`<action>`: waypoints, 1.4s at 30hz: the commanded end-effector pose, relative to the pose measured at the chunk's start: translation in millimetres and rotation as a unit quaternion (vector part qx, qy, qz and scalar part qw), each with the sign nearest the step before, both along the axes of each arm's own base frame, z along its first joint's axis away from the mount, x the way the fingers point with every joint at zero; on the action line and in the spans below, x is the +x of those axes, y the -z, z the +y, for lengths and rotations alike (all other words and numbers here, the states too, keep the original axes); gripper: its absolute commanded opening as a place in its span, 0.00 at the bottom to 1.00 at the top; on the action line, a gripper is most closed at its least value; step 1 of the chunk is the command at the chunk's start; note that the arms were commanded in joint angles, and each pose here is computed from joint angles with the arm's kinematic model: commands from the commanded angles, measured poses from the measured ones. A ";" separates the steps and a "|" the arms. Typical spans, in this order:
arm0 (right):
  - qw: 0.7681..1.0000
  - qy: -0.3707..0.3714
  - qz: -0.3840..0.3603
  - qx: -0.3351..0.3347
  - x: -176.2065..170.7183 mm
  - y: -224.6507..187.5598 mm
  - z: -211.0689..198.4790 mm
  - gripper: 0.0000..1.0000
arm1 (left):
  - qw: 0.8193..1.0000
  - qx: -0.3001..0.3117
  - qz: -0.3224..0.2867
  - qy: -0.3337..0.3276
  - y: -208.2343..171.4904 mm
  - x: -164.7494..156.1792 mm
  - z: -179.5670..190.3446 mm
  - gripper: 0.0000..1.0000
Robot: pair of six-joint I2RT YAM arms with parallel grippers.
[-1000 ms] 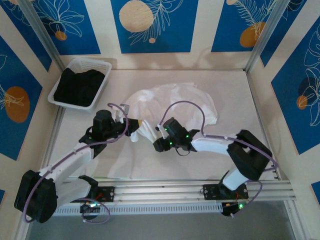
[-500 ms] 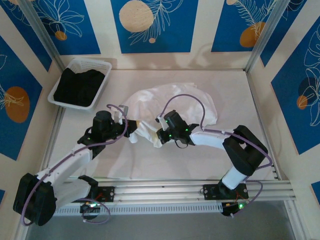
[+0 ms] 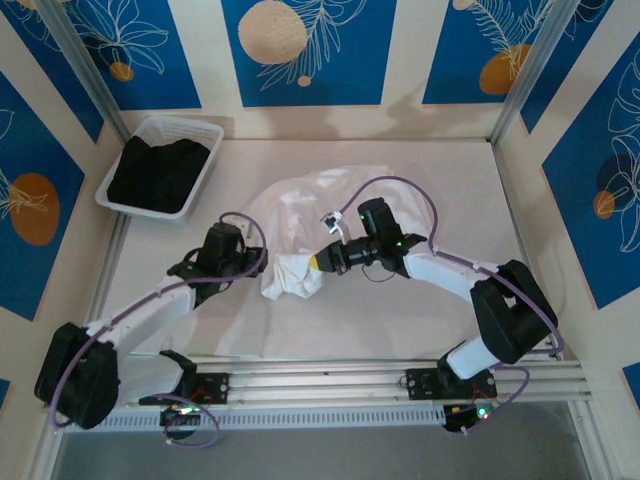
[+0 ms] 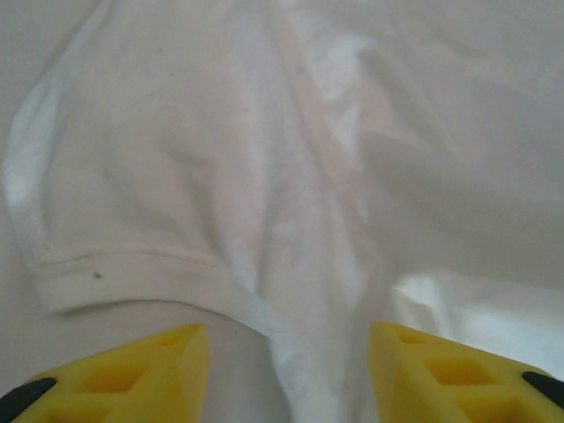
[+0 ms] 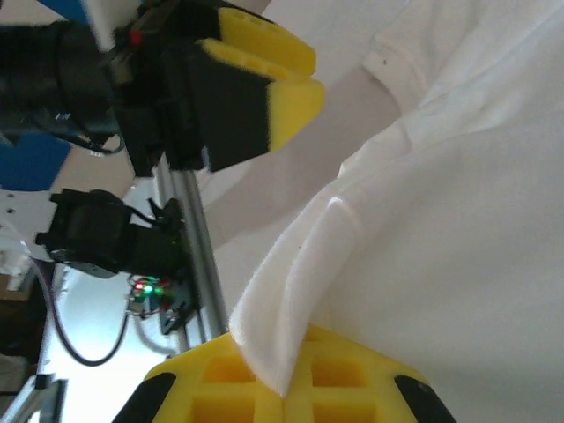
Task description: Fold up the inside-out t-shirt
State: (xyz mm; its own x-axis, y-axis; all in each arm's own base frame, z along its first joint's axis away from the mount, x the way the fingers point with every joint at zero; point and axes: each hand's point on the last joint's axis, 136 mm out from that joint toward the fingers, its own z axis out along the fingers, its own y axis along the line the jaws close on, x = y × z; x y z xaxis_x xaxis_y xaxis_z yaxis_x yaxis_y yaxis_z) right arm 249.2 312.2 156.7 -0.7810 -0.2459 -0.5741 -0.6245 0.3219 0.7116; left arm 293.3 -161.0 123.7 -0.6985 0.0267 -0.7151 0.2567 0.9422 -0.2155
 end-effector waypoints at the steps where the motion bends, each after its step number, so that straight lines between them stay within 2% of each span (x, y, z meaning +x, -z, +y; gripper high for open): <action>1: 0.998 -0.016 0.045 0.043 5.0 -20.4 2.3 0.00 | 0.998 -0.004 -0.049 0.032 -28.0 -20.0 -12.4 0.53; 5: 0.996 -0.007 0.074 0.042 12.7 -18.4 0.0 0.00 | 0.987 -0.054 -0.060 0.137 -40.8 -52.8 -57.6 0.52; 10: 0.995 -0.010 0.088 0.042 15.5 -16.6 -1.7 0.00 | 0.973 -0.074 -0.046 0.216 -35.1 -57.0 -104.5 0.47; 13: 0.995 -0.013 0.090 0.039 15.2 -15.7 -4.5 0.00 | 0.972 -0.077 -0.054 0.216 -31.3 -42.5 -117.5 0.46; 17: 0.995 -0.014 0.089 0.033 14.6 -12.1 -8.3 0.00 | 0.979 -0.046 -0.052 0.189 -19.5 -21.3 -118.8 0.44; 29: 0.996 -0.028 0.073 0.032 8.7 -9.2 -14.4 0.00 | 0.981 -0.040 -0.033 0.186 4.3 0.3 -132.7 0.44; 30: 0.996 -0.029 0.072 0.033 8.5 -9.0 -15.1 0.00 | 0.981 -0.043 -0.033 0.186 4.8 2.0 -134.2 0.42; 33: 0.997 -0.023 0.068 0.020 8.7 -4.2 -19.9 0.00 | 0.978 -0.073 -0.029 0.191 2.2 6.1 -138.6 0.23; 35: 0.998 -0.013 0.061 0.011 11.2 -2.7 -26.8 0.00 | 0.974 -0.094 -0.027 0.204 -1.6 3.9 -141.2 0.06; 36: 0.998 -0.008 0.057 0.006 12.1 -2.9 -29.3 0.00 | 0.972 -0.101 -0.027 0.212 -3.3 1.8 -141.5 0.00; 39: 0.999 0.010 0.032 -0.019 16.9 -5.6 -36.4 0.01 | 0.962 -0.125 -0.019 0.242 -9.8 -12.4 -142.7 0.00; 42: 0.995 0.058 0.006 -0.085 32.3 2.4 -47.1 0.04 | 0.946 -0.176 -0.003 0.274 -27.4 -34.2 -143.2 0.00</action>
